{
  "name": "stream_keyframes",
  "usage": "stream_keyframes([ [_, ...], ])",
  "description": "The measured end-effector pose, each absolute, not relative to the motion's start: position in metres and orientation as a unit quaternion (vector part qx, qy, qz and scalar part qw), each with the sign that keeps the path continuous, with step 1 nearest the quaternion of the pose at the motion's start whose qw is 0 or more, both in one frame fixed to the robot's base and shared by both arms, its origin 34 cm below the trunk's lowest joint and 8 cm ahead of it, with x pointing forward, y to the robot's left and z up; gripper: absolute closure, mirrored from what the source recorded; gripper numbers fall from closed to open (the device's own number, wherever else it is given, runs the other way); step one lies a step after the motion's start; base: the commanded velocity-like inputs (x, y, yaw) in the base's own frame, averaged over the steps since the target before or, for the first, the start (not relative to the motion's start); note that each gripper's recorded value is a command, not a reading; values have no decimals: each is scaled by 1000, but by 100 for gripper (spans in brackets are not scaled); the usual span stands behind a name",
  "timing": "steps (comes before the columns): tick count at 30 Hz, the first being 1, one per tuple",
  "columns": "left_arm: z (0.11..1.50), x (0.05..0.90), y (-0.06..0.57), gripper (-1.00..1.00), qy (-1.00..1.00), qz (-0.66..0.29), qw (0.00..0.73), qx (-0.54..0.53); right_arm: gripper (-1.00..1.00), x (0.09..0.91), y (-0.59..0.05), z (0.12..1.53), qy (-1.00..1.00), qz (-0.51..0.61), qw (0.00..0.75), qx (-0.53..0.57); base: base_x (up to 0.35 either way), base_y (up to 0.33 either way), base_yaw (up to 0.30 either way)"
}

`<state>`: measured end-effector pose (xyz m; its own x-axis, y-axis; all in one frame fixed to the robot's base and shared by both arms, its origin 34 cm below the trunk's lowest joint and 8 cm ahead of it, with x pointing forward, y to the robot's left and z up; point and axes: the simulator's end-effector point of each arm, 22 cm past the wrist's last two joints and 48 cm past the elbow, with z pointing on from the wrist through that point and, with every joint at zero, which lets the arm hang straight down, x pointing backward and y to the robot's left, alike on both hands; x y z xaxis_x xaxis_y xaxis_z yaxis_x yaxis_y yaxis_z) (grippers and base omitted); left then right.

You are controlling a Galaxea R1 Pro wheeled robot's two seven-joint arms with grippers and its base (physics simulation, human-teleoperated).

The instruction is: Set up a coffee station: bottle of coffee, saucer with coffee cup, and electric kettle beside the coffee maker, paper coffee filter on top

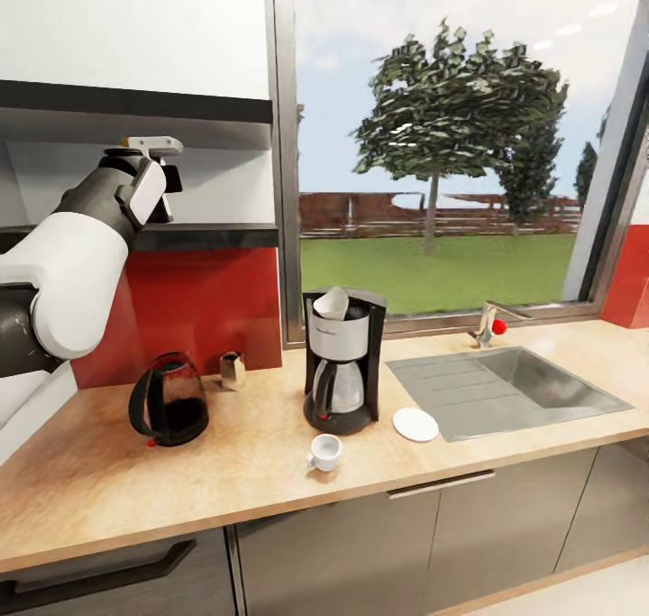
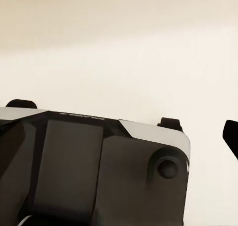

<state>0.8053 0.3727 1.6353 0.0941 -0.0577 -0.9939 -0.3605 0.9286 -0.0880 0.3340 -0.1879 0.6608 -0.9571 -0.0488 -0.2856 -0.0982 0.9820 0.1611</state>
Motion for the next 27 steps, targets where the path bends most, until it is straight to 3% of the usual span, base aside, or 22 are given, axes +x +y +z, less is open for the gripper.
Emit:
stream_keyframes([
  [5, 1635, 807, 366, 100, 666, 100, 723, -154, -100, 334, -188, 661, 985, 87, 142, -37, 0, 0, -243],
  [19, 1628, 820, 252, 100, 681, 53, 725, -85, -100, 334, -188, 661, 985, 87, 142, -37, 0, 0, -282],
  [27, 1627, 822, 223, 100, 678, 39, 731, -65, -100, 334, -188, 661, 985, 87, 142, -37, 0, 0, -265],
])
